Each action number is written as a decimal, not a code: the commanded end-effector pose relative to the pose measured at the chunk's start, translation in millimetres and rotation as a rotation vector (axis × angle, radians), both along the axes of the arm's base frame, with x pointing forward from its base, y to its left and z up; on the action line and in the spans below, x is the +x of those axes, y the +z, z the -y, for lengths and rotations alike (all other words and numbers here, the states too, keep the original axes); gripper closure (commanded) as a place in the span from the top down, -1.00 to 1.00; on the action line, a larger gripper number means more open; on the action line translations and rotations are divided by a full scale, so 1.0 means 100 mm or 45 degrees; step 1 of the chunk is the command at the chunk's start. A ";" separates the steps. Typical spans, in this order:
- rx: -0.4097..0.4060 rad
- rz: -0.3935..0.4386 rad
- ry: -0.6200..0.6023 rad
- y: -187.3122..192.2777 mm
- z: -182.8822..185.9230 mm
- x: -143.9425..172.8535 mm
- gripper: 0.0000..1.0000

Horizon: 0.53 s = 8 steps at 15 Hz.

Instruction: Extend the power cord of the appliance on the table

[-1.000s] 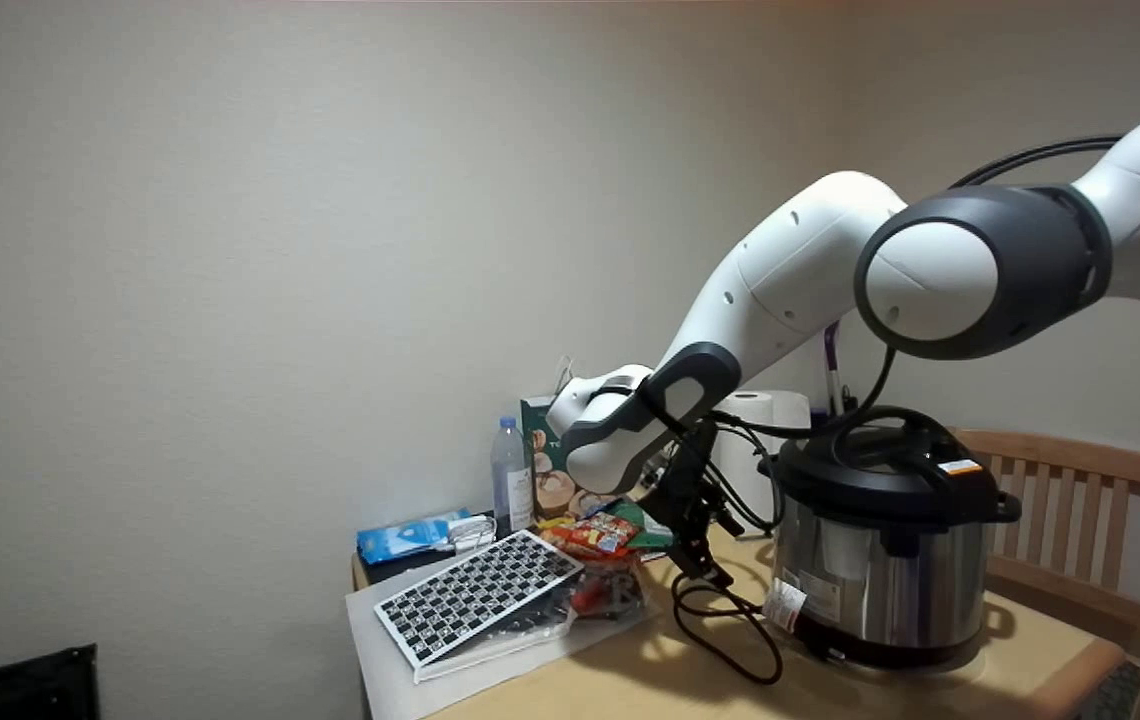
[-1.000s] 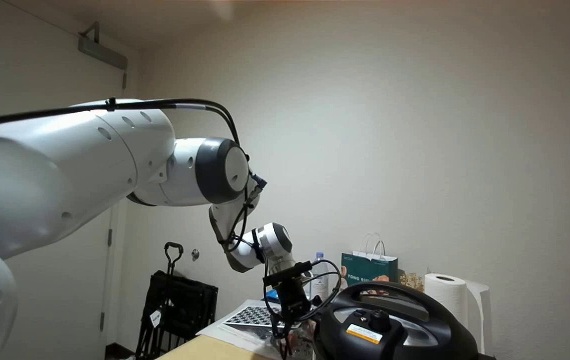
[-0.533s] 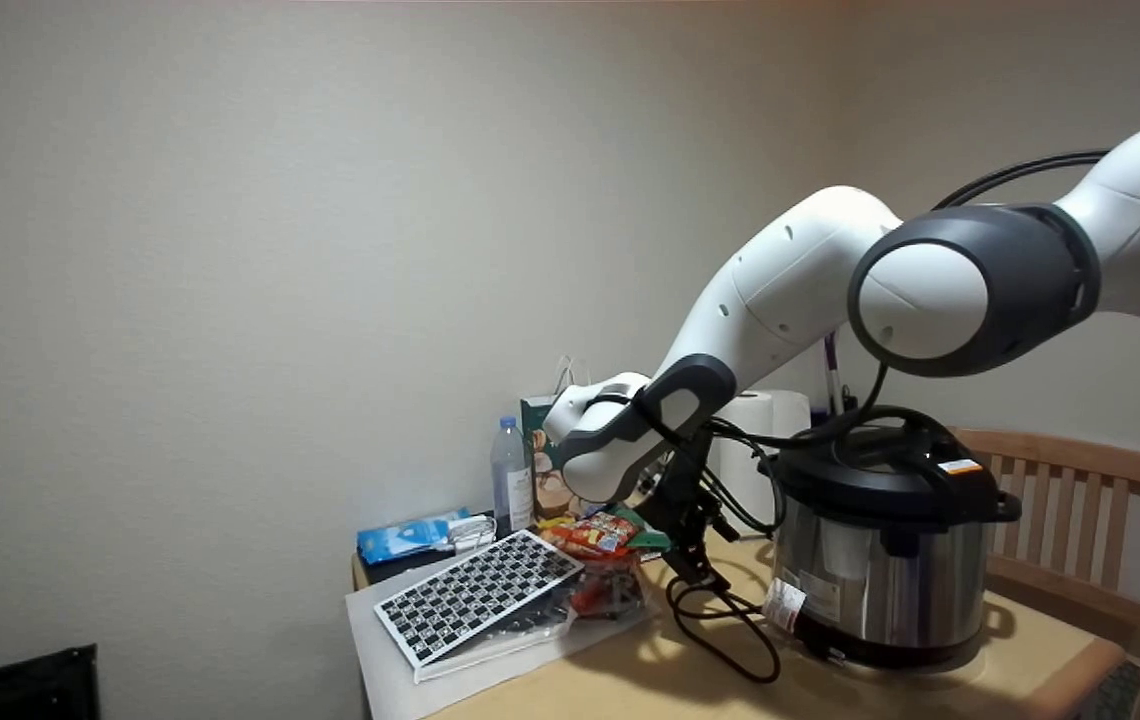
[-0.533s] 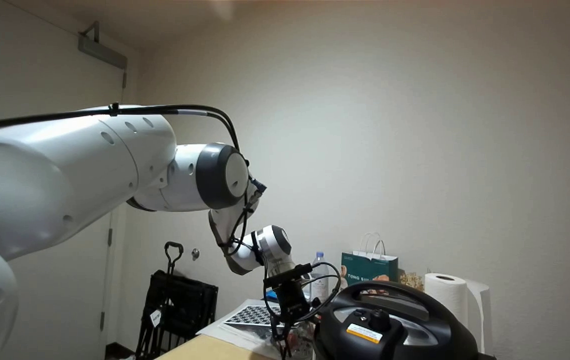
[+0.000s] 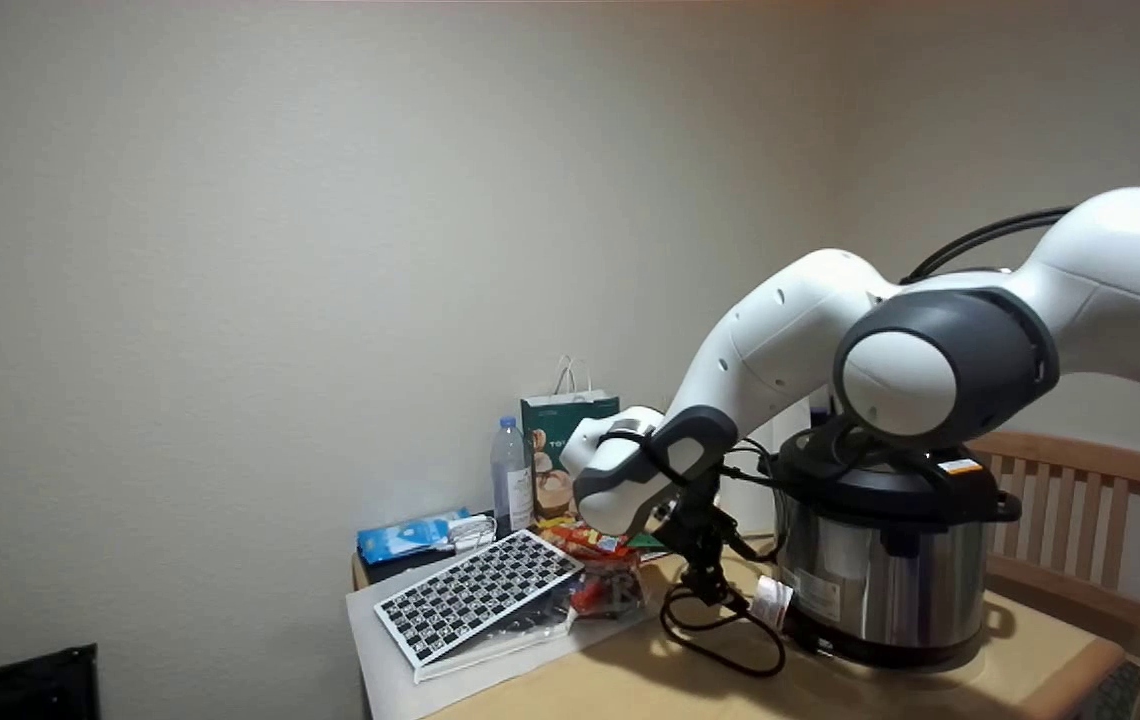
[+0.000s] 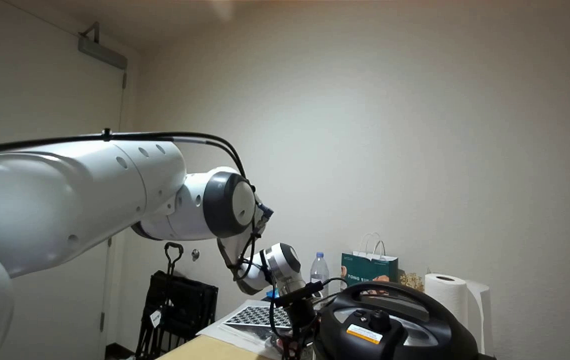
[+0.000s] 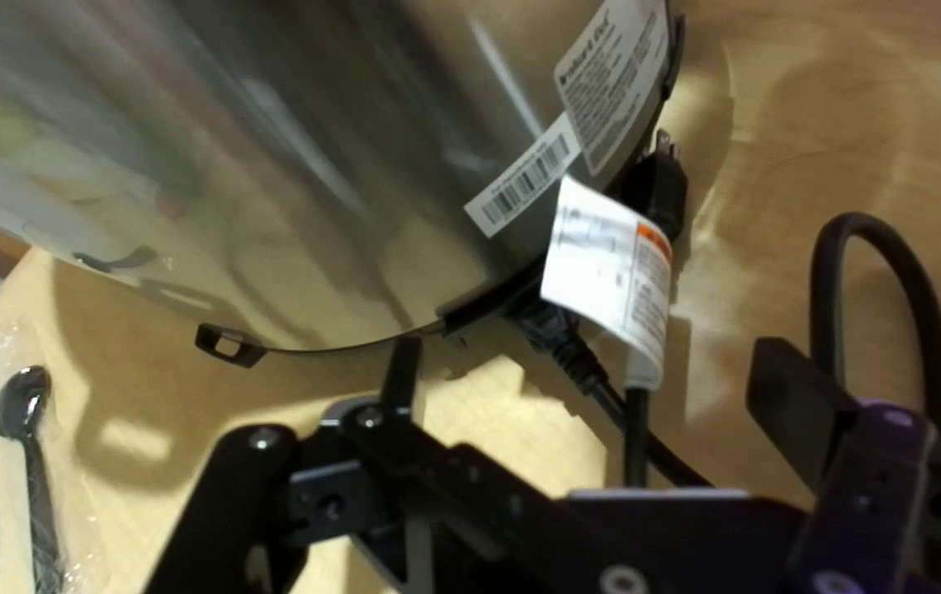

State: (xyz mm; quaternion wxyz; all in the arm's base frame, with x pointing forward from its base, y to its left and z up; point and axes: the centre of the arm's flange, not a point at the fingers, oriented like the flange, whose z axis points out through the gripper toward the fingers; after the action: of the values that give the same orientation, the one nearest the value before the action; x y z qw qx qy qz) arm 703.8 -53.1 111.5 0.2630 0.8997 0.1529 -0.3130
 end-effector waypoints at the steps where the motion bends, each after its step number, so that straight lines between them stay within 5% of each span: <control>1: -0.038 -0.072 -0.064 -0.32 0.21 0.27 1.00; 2: -0.033 -0.033 -0.032 -0.17 0.12 -0.01 1.00; 8: -0.046 -0.041 0.013 -0.27 -0.01 -0.01 1.00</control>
State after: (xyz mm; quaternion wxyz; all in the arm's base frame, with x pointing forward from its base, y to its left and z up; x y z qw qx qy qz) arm 705.1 -60.8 81.8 0.2773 0.8897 0.1414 -0.3341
